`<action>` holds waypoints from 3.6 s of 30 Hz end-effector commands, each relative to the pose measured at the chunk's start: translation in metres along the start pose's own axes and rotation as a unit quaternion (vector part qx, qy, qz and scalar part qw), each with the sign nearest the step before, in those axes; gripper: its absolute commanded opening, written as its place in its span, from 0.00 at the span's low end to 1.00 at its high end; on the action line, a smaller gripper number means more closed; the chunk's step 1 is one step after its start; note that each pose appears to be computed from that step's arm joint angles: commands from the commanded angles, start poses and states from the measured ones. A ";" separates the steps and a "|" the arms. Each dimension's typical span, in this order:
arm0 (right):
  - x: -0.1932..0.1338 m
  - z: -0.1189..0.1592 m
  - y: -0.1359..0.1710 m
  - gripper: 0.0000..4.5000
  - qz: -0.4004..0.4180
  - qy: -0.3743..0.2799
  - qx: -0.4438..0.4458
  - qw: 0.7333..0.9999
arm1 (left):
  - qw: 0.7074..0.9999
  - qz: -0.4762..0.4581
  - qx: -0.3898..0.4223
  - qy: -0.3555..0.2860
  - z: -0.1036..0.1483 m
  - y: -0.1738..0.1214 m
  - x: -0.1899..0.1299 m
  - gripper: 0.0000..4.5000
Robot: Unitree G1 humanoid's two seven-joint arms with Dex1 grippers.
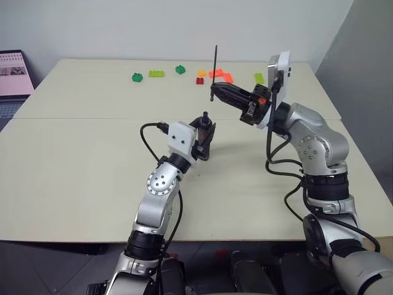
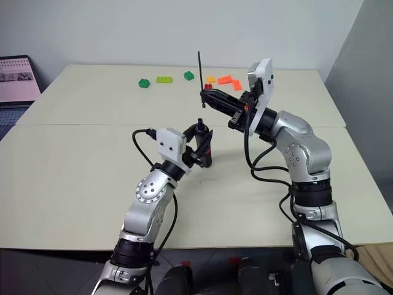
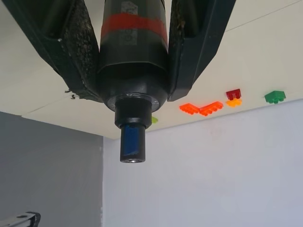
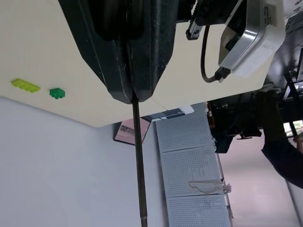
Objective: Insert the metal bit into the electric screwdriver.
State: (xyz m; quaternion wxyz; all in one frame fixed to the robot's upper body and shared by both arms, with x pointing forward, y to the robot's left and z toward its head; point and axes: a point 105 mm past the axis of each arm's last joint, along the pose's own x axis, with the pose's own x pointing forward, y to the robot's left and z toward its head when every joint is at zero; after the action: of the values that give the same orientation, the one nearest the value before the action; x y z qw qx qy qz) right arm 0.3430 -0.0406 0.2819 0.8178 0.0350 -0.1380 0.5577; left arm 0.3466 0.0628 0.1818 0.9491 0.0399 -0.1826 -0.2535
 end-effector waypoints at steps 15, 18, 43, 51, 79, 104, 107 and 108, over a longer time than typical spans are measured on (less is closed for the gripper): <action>0.006 -0.011 -0.002 0.00 0.003 0.004 -0.037 0.999 | 1.000 0.003 0.005 -0.006 0.003 0.003 0.003 0.36; 0.006 -0.013 -0.004 0.00 0.001 0.005 -0.037 0.999 | 1.000 0.002 0.007 -0.008 0.004 0.002 0.002 0.36; 0.003 -0.023 -0.001 0.00 0.010 0.021 -0.036 0.999 | 1.000 0.004 0.004 -0.001 0.002 0.004 0.002 0.36; 0.006 -0.011 0.000 0.00 0.011 0.003 -0.064 0.998 | 1.000 0.003 0.003 0.005 -0.001 0.004 0.001 0.36; 0.001 -0.029 -0.003 0.00 0.009 0.035 -0.049 0.998 | 1.000 0.002 0.004 0.007 -0.001 0.004 0.000 0.36; 0.001 -0.032 -0.005 0.00 0.025 0.091 -0.009 0.995 | 1.000 -0.017 0.019 0.001 0.000 -0.001 -0.001 0.36; 0.001 -0.032 -0.005 0.00 0.030 0.100 -0.010 0.994 | 1.000 -0.013 0.017 0.002 0.000 0.001 -0.001 0.36; 0.000 -0.032 -0.006 0.00 0.031 0.103 -0.011 0.994 | 1.000 -0.010 0.016 0.002 0.000 0.002 -0.001 0.36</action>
State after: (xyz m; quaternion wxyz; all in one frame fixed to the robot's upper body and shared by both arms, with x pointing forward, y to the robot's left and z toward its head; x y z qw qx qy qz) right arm 0.3537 -0.0354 0.2577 0.8124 -0.0274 -0.0839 0.5764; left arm 0.3475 0.0639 0.1808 0.9457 0.0551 -0.1812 -0.2641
